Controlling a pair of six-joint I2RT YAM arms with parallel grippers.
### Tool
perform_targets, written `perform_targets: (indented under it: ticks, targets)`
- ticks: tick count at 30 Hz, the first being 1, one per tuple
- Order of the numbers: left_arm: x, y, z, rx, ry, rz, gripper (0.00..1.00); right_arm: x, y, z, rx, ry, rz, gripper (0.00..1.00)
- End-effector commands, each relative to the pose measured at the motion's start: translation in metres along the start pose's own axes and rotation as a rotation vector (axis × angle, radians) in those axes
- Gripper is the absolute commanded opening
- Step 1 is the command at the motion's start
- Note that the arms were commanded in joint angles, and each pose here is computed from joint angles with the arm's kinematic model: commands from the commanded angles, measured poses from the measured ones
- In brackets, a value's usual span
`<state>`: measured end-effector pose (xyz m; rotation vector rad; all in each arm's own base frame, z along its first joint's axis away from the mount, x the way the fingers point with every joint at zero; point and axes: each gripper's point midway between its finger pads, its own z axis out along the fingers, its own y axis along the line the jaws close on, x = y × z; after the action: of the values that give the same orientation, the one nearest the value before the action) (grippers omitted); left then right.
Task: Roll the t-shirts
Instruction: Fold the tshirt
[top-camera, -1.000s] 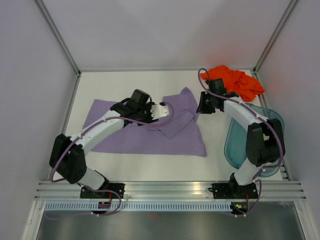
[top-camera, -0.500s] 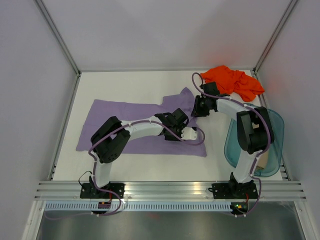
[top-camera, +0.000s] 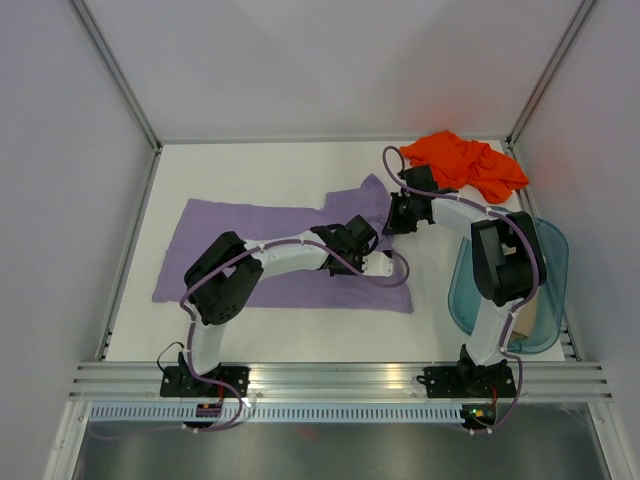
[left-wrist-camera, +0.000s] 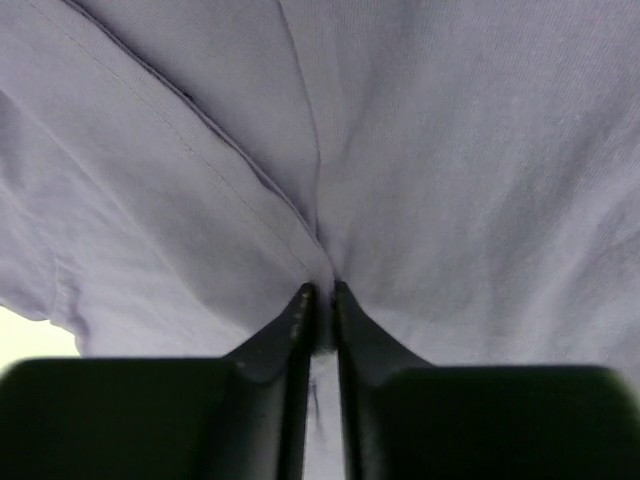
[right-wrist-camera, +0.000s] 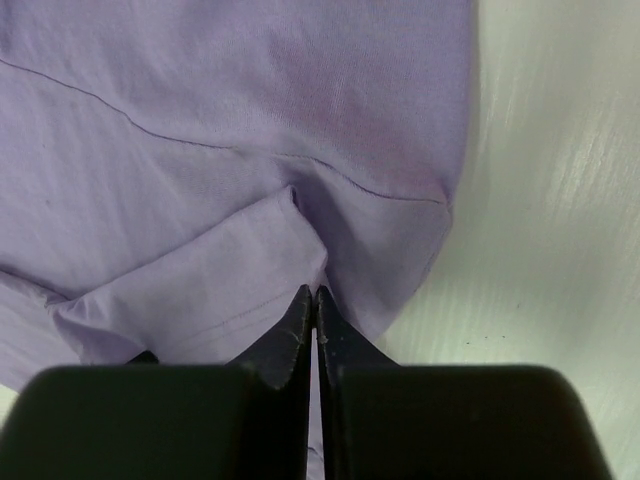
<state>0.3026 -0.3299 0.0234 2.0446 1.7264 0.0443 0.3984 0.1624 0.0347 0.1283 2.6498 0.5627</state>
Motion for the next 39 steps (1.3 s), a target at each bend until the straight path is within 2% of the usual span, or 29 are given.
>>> perform_targets:
  ticks: [1, 2, 4, 15, 20, 24, 27, 31, 39]
  targets:
    - [-0.004, 0.02, -0.007, -0.059, -0.002, -0.031, 0.16, -0.026, 0.016, -0.015, -0.038, -0.078, -0.026, 0.01]
    - [0.001, 0.024, -0.007, -0.072, 0.012, -0.043, 0.09, -0.026, 0.015, -0.015, -0.034, -0.075, -0.025, 0.0]
    - [0.004, 0.031, -0.011, -0.093, 0.015, -0.072, 0.03, -0.025, 0.015, -0.016, -0.033, -0.072, -0.026, 0.0]
    - [0.016, 0.055, -0.054, -0.129, -0.091, -0.215, 0.02, -0.016, 0.022, -0.051, -0.026, -0.096, -0.03, 0.0]
    - [0.02, 0.027, -0.06, -0.035, -0.133, -0.176, 0.02, 0.015, 0.025, -0.065, -0.013, -0.06, -0.043, 0.0]
    - [0.026, -0.003, -0.059, 0.08, -0.139, -0.131, 0.02, 0.059, 0.016, -0.066, 0.008, 0.012, -0.021, 0.0]
    - [0.026, -0.004, -0.059, 0.096, -0.152, -0.136, 0.02, 0.081, 0.01, -0.073, 0.022, 0.039, 0.005, 0.0]
    - [0.023, -0.006, -0.058, 0.133, -0.169, -0.07, 0.02, 0.105, 0.007, -0.08, 0.033, 0.06, 0.018, 0.0]
    - [0.025, -0.016, -0.063, 0.282, -0.119, 0.032, 0.02, 0.12, 0.013, -0.08, 0.02, 0.058, 0.056, 0.0]
